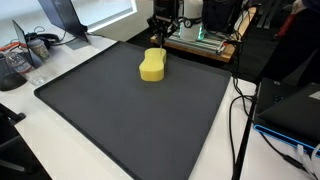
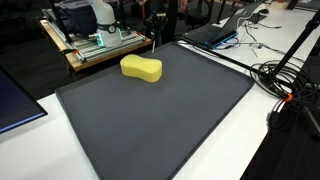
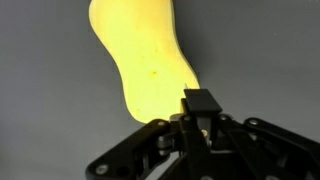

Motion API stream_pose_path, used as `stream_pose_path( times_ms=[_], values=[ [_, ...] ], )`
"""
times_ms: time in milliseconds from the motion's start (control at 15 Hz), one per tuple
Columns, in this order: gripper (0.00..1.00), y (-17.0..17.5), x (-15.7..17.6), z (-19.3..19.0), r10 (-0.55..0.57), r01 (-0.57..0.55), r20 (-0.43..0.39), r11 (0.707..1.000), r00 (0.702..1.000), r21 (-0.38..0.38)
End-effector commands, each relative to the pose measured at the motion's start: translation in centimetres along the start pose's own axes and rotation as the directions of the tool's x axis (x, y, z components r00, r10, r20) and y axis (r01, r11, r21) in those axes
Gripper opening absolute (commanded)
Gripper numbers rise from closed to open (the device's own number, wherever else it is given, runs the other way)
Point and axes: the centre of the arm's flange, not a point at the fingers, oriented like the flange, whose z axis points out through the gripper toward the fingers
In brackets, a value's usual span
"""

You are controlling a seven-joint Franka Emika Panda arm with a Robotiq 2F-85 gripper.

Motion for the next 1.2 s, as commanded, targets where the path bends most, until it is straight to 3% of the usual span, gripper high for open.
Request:
stream_pose_path(
  times_ms=[0,533,1133],
  values=[
    [0.03,-2.4,1.6,1.0,0.085,-0.082,0.028,0.992,0.996,-0.094],
    [0.03,-5.8,4.0,6.7,0.132,-0.089,0.094,0.924,0.987,-0.372],
    [0.03,-10.3,5.5,11.1,0.174,-0.057,0.162,0.831,0.971,-0.553]
  ],
)
